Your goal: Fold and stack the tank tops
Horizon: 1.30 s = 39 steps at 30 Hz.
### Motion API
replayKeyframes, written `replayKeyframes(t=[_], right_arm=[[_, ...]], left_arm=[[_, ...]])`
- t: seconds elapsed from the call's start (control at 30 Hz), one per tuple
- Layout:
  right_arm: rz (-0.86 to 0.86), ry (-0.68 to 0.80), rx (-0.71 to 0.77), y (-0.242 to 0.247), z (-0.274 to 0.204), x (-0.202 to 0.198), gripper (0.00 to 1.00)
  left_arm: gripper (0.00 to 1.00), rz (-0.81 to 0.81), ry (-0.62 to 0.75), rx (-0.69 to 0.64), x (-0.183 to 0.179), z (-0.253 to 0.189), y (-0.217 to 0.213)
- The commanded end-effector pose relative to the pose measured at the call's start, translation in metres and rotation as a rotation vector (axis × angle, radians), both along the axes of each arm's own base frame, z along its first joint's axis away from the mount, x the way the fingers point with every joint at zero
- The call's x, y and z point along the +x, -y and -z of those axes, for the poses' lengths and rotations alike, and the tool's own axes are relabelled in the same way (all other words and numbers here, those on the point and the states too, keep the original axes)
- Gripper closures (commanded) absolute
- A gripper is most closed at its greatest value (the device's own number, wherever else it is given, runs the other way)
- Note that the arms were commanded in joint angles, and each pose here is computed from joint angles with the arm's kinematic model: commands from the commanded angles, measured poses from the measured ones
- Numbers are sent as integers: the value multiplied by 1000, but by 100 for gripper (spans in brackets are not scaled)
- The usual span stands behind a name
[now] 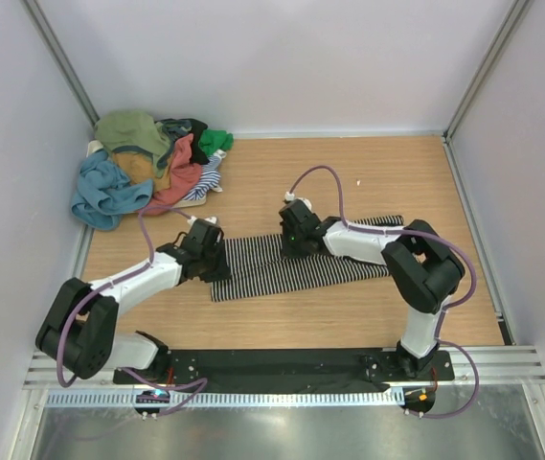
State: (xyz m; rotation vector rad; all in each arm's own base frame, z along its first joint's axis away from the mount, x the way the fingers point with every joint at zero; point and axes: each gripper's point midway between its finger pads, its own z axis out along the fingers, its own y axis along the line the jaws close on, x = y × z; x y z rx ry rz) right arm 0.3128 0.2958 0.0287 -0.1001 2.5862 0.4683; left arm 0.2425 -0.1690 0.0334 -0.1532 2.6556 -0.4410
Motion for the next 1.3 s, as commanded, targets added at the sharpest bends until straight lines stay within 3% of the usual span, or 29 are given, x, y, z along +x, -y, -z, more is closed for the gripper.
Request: replayKeyframes(t=[0.0,0.23,0.67,1.2,1.27], right_arm=[[3,26,35,-7,-7,-15,86],[37,40,8,6,7,-46,87],[68,110,-8,25,-15,-52,82],[87,77,-46,47,9,-76,82],[100,96,-63,53,2,-75,77]], left_arm=[[80,4,33,-38,0,-6,4],[83,-2,4,-8,-3,7,0],[84,-14,27,-13,-9,-7,-5],[84,-21,24,-1,-14,-10,-10],[81,-20,29,-3,-13,-16,-10]])
